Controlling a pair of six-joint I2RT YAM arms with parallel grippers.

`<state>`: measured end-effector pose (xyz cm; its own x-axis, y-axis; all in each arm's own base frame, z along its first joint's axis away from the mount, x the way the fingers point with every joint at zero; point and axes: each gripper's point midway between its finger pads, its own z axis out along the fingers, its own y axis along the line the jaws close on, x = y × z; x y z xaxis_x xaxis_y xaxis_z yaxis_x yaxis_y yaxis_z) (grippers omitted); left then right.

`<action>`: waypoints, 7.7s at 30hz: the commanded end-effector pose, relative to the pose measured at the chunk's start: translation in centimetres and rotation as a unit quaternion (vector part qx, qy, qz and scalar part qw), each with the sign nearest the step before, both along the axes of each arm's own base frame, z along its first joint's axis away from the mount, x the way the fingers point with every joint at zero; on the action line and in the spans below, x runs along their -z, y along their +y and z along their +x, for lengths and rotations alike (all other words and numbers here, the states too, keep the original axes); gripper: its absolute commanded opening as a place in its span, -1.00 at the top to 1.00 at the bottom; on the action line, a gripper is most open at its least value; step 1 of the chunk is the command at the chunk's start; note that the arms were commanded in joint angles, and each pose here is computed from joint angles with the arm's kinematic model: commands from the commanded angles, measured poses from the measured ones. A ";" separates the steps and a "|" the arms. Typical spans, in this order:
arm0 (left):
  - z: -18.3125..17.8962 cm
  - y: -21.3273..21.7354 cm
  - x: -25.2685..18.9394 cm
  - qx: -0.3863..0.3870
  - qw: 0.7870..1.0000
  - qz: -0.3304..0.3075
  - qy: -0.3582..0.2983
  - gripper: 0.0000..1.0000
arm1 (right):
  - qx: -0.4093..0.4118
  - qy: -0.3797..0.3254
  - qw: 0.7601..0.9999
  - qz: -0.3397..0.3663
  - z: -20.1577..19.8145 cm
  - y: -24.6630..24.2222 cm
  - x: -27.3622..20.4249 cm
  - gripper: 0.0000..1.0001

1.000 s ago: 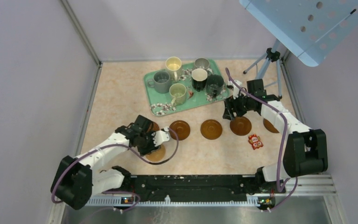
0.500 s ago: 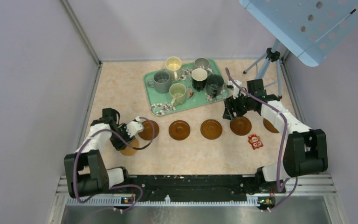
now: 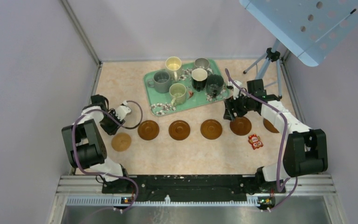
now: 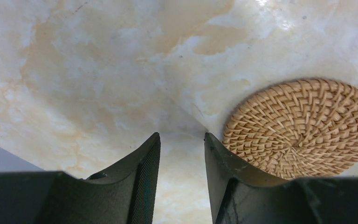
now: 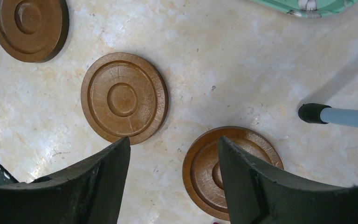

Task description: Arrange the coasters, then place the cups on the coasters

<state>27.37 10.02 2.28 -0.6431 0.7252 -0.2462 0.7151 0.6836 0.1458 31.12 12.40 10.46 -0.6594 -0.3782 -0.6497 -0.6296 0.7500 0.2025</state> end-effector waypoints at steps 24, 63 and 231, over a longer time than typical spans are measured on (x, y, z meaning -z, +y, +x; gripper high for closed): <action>-3.3 -2.8 -0.7 0.009 0.996 -0.088 -0.008 -0.61 | -0.006 -0.019 1.000 0.004 0.2 -0.3 -0.9 -0.36; 3.5 0.6 -2.2 -0.104 0.989 -0.067 -0.084 -0.38 | -0.010 -0.020 1.000 0.013 0.0 -0.2 -1.2 -0.36; 3.2 -20.6 -14.7 -0.008 0.922 -0.332 -0.201 -0.97 | 0.031 -0.050 0.995 -0.083 -4.6 -17.9 -5.9 1.00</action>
